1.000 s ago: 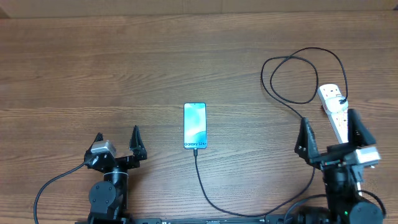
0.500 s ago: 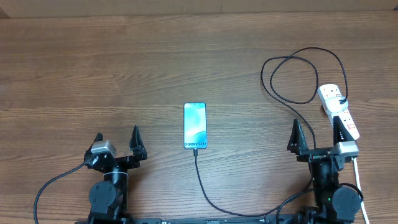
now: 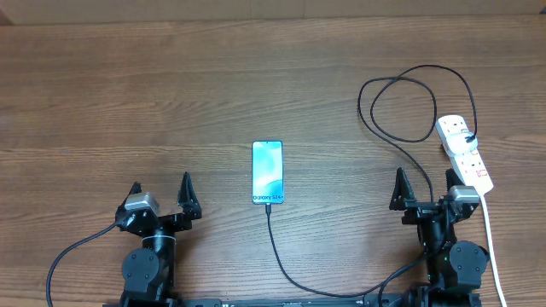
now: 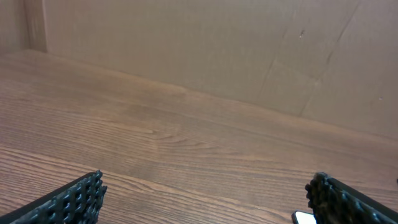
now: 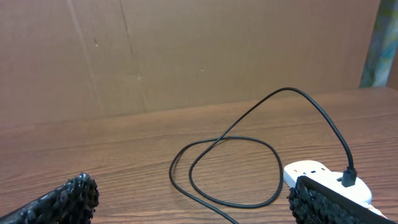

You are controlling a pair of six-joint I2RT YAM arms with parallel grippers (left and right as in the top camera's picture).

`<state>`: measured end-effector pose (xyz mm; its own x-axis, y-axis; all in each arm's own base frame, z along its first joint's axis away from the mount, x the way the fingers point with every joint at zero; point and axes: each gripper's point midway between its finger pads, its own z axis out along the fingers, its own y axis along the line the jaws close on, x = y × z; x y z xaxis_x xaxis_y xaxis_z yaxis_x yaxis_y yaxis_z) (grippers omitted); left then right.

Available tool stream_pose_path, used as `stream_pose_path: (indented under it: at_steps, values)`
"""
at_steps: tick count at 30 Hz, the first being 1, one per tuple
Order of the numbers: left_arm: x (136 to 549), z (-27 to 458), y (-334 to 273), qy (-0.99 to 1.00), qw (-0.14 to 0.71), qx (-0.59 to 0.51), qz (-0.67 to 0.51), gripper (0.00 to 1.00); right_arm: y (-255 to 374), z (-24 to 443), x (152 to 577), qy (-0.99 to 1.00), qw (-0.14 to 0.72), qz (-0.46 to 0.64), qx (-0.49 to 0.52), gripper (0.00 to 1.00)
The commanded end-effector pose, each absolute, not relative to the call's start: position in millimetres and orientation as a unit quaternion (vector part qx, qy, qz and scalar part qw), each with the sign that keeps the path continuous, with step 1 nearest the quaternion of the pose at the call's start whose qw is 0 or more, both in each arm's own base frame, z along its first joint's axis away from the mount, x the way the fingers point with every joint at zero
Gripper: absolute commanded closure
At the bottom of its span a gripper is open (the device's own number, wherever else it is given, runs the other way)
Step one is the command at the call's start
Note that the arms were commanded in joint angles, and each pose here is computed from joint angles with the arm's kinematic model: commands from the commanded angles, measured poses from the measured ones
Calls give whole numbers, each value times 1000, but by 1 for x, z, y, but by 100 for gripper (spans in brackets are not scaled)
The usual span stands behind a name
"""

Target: Plug charger to phone and switch on socket

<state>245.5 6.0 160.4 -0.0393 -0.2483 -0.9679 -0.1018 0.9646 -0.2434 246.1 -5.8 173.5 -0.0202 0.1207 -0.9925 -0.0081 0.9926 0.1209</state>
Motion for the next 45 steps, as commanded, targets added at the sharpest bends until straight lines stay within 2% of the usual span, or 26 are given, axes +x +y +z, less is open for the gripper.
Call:
stream_pose_path:
  at_steps: [1, 21, 30, 45]
  values:
    - [245, 160, 6, 717, 684, -123, -58, 0, -7, 171, 246, 712, 700, 44, 43, 0]
    - [245, 162, 8, 715, 686, -121, -49, 1, -7, 171, 246, 712, 700, 44, 43, 0]
    - [246, 156, -15, 732, 680, 44, -3, 1, -7, 171, 246, 712, 700, 44, 43, 0]
    - [246, 156, -9, 733, 680, 26, -4, 0, -7, 171, 246, 712, 700, 44, 43, 0]
